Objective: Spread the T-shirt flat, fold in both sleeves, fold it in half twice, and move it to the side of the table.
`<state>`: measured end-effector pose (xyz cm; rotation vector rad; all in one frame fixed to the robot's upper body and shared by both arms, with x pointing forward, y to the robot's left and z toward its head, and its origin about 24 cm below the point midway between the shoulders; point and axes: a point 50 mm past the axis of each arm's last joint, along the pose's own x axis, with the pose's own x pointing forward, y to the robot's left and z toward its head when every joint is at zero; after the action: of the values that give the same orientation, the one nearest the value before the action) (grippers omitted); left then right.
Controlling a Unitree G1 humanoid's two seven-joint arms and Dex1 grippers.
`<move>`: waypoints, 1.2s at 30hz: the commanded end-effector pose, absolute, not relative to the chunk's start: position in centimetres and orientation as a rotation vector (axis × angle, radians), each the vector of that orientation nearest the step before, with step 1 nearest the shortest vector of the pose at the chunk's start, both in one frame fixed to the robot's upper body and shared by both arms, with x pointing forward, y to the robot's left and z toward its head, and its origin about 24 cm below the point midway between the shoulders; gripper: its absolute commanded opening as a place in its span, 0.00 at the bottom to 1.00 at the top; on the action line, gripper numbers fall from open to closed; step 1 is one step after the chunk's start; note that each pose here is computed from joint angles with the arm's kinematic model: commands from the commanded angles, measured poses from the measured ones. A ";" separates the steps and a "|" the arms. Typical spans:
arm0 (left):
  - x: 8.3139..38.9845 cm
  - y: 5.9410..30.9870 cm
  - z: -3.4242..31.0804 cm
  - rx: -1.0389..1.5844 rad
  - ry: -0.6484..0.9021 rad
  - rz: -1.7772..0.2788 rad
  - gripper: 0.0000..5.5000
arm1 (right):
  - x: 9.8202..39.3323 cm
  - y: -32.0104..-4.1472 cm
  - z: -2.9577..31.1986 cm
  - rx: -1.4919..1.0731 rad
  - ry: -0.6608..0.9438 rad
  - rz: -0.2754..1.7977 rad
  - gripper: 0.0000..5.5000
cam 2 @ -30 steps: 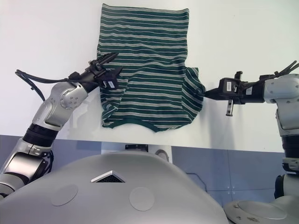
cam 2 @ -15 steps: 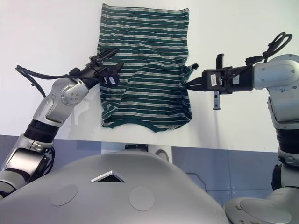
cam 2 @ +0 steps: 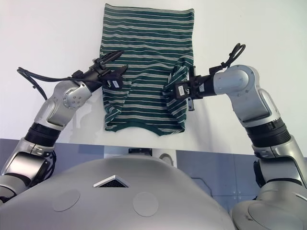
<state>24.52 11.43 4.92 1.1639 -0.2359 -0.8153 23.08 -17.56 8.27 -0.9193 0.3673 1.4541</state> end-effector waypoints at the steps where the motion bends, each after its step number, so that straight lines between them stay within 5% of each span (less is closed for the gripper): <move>1: 24.4 11.4 5.2 1.127 -0.245 -0.805 0.45 | 24.8 -16.0 10.1 -0.840 0.211 1.401 0.28; 4: 24.1 11.5 6.3 1.085 -0.280 -0.788 0.45 | 25.2 -16.3 11.8 -0.737 0.150 1.382 0.41; 9: 19.1 15.2 9.0 1.093 -0.248 -0.968 0.45 | 23.5 -23.0 13.0 -0.852 0.365 1.385 0.60; 13: 14.9 17.8 8.5 1.199 -0.106 -1.202 0.45 | 19.4 -24.2 11.4 -0.889 0.492 1.536 0.60; 19: 12.7 17.1 6.0 1.192 -0.072 -1.276 0.45 | 15.4 -23.7 7.6 -0.945 0.564 1.624 0.60; 29: 12.2 19.9 4.7 1.214 0.068 -1.318 0.45 | 15.5 -23.2 6.4 -1.013 0.519 1.541 0.60; 36: 12.4 20.5 6.6 1.142 0.148 -1.368 0.68 | 15.5 -23.2 7.0 -1.058 0.553 1.534 0.60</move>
<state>11.99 20.34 6.64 1.0870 0.1306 -1.3696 16.28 -22.87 7.73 -1.0708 0.4661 1.5062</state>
